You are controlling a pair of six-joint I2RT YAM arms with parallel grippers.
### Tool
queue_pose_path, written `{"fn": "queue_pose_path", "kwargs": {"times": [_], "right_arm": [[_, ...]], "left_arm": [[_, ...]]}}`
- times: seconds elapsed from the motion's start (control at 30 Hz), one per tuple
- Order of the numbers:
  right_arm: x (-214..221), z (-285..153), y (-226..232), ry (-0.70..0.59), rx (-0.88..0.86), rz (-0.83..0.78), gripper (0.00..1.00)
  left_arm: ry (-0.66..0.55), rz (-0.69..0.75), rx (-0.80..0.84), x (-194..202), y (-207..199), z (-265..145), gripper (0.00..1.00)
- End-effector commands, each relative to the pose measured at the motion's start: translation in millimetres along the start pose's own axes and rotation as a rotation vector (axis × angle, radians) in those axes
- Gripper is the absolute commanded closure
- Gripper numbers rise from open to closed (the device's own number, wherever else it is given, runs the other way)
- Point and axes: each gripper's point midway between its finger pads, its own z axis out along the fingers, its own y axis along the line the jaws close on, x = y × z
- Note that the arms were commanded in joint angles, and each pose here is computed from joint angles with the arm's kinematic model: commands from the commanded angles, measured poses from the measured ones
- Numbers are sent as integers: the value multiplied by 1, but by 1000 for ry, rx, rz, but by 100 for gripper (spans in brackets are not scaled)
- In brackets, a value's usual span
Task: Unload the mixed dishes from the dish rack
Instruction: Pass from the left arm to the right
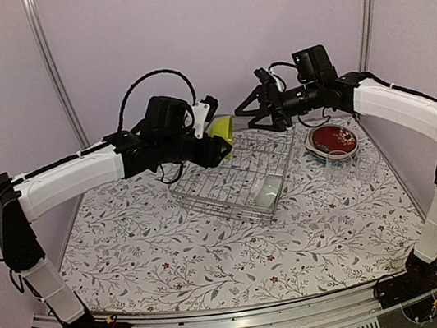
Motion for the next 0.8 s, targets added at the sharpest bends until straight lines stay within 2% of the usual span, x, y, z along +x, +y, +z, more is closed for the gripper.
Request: {"fn": "queue_pose_path", "kwargs": {"times": [0.0,0.1,0.27,0.57,0.67,0.77], "right_arm": [[-5,21,2,-4,-41,47,27],[-8,28,3,-12,-55,62,35],[-9,39,6,-6,-68,73,41],[-9,53,4,3,-98,105,64],[-11,53,3,-6,-99,113,76],[-12,52,3,-11,-100,125,92]], "left_arm": [[-119,-16,39,-30,-10,-18,53],[-123,-15,46,-31,-13,-18,53],[-122,-10,51,-29,-17,-16,53],[-129,25,50,-30,-25,-15,53],[-133,43,35,-31,-25,-16,54],[-134,55,25,-31,-26,-16,53]]}}
